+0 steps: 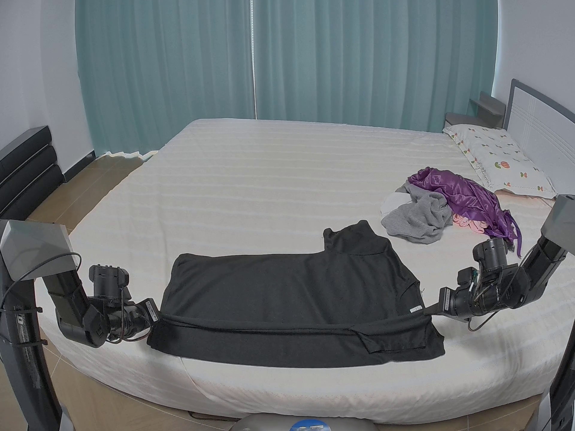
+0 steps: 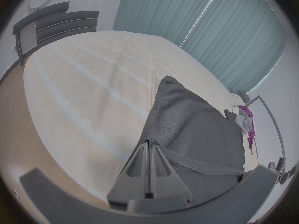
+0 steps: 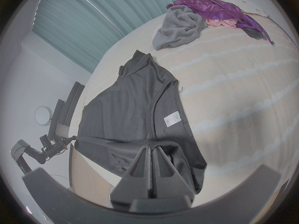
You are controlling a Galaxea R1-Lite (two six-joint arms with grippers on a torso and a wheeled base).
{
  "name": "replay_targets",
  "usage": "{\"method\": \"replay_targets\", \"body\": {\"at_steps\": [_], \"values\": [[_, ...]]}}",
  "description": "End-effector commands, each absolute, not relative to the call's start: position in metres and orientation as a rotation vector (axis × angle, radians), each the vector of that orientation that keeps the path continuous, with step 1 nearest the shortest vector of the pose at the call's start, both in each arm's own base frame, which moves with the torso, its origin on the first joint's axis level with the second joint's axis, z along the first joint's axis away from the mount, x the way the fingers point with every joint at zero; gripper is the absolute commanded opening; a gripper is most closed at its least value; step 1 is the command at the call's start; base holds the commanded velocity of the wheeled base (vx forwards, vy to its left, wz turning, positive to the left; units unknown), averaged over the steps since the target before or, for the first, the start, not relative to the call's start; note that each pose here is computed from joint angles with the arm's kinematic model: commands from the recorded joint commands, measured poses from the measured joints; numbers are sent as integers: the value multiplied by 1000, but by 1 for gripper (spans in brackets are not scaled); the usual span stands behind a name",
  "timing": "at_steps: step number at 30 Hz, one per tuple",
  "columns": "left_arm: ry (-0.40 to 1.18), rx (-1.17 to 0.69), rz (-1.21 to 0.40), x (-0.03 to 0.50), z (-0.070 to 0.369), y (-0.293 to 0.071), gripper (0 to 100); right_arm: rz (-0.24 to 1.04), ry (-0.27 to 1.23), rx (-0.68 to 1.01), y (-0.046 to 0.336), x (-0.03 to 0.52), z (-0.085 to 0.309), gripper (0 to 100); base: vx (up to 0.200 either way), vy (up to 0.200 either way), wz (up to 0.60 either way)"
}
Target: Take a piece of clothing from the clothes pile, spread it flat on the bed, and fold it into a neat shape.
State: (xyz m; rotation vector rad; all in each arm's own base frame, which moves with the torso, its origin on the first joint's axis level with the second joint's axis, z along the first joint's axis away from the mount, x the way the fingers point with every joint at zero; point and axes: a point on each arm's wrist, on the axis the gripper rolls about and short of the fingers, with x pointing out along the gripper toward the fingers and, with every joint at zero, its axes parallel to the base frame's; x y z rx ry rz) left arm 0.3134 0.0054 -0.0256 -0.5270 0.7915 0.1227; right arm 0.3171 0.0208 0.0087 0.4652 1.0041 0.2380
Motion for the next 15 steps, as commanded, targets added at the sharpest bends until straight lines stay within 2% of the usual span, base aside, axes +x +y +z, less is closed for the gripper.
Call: {"method": "replay_targets", "body": {"at_steps": [1,5,6,15], "values": [[815,-529,121,317,-36,2,0,227,1026,476,23,323,-1,0,0,0,0],[810,-540,119,318,-36,0,0,219,1031,484,25,324,-4,0,0,0,0],[808,-544,121,319,-36,0,100,219,1031,484,25,324,-4,100,0,0,0],[787,-597,139,316,-27,1,100,214,1013,529,24,310,12,100,0,0,0]]}}
